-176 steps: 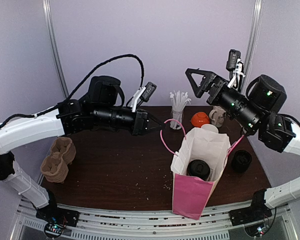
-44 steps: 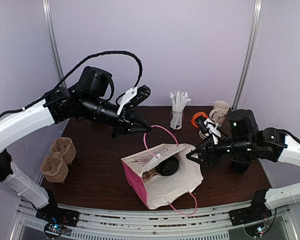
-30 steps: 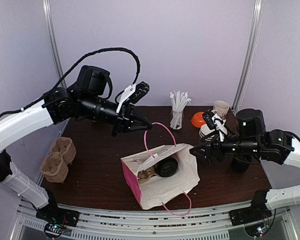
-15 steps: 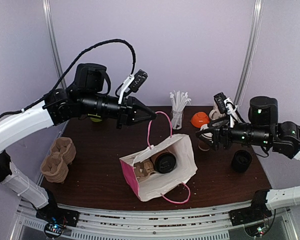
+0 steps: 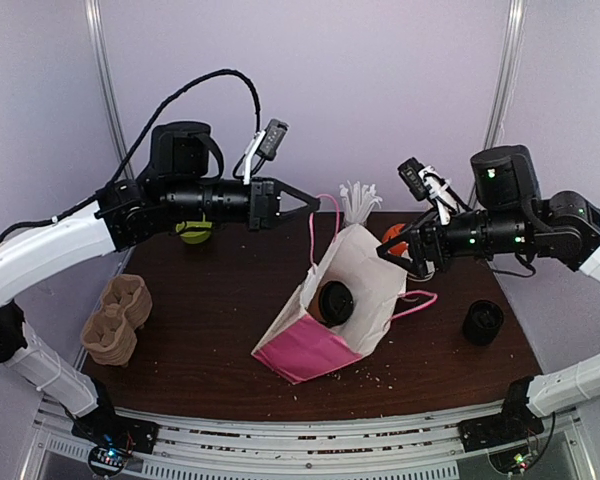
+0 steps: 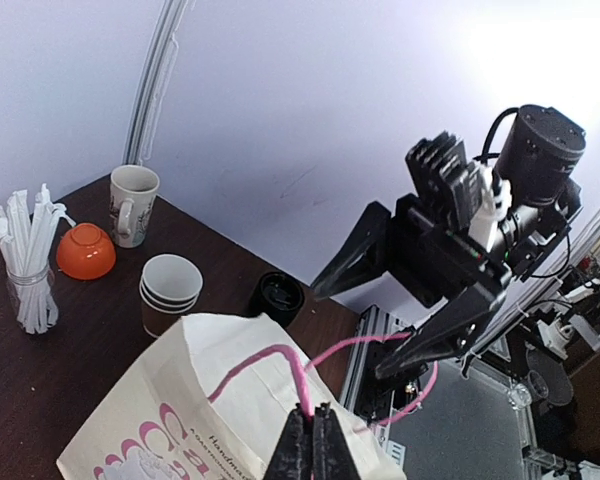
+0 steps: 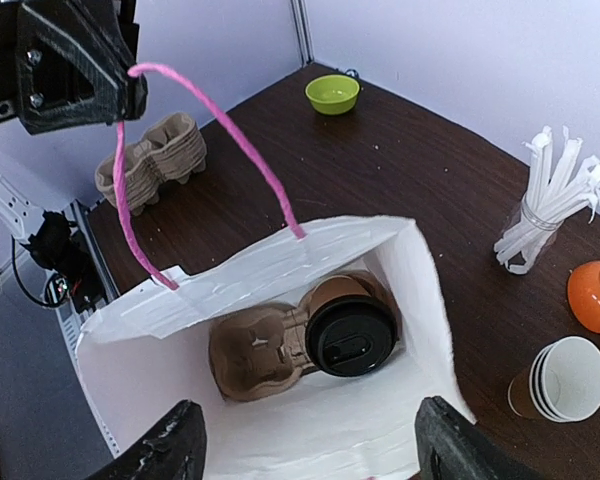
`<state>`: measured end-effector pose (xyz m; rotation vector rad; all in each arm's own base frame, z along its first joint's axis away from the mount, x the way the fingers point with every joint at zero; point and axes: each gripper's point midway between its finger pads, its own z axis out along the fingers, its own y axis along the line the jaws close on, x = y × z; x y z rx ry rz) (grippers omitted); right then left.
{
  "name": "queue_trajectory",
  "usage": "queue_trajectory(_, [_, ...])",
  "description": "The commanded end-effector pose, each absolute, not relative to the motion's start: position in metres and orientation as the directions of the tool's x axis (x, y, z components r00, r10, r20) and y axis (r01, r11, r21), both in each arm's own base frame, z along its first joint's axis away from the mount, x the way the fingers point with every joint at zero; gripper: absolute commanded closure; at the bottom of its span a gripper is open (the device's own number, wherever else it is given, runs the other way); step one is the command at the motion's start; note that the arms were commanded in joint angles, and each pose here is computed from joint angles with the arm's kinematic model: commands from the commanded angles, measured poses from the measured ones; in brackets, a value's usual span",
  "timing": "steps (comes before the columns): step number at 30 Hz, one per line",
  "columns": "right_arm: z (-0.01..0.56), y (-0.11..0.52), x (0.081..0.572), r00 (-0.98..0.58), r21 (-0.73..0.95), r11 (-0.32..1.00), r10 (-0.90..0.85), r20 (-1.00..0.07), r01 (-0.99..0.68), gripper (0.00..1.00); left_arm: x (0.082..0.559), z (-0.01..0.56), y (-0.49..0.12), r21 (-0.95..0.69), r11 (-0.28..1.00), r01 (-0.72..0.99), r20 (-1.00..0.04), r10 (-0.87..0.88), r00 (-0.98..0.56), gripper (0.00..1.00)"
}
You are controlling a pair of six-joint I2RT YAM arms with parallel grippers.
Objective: Pack the takeout coffee
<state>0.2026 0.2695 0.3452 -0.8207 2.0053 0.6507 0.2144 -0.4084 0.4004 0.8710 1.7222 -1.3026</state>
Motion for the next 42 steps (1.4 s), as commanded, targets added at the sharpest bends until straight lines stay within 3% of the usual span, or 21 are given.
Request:
queue_trajectory(1, [0.325, 0.278, 0.197, -0.442, 0.101, 0.636, -0.406, -0.800, -0.765, 0.27, 0.218, 0.413, -0.416, -0.478, 0.180, 0.860, -0.876, -0.020, -0.483, 1.00])
queue_trajectory(17, [0.323, 0.286, 0.228, -0.404, -0.059, 0.693, -0.484, -0.776, -0.718, 0.30, 0.209, 0.388, -0.407, -0.495, 0.187, 0.848, -0.863, 0.003, -0.505, 1.00])
queue_trajectory(23, [0.294, 0.299, 0.237, -0.467, -0.067, 0.695, -0.547, -0.695, -0.716, 0.33, 0.205, 0.382, -0.395, -0.492, 0.210, 0.845, -0.865, -0.006, -0.502, 1.00])
queue_trajectory(42, [0.386, 0.328, 0.225, -0.413, 0.170, 0.641, -0.250, -0.876, -0.749, 0.22, 0.198, 0.364, -0.345, -0.458, 0.370, 0.808, -0.873, -0.014, -0.488, 1.00])
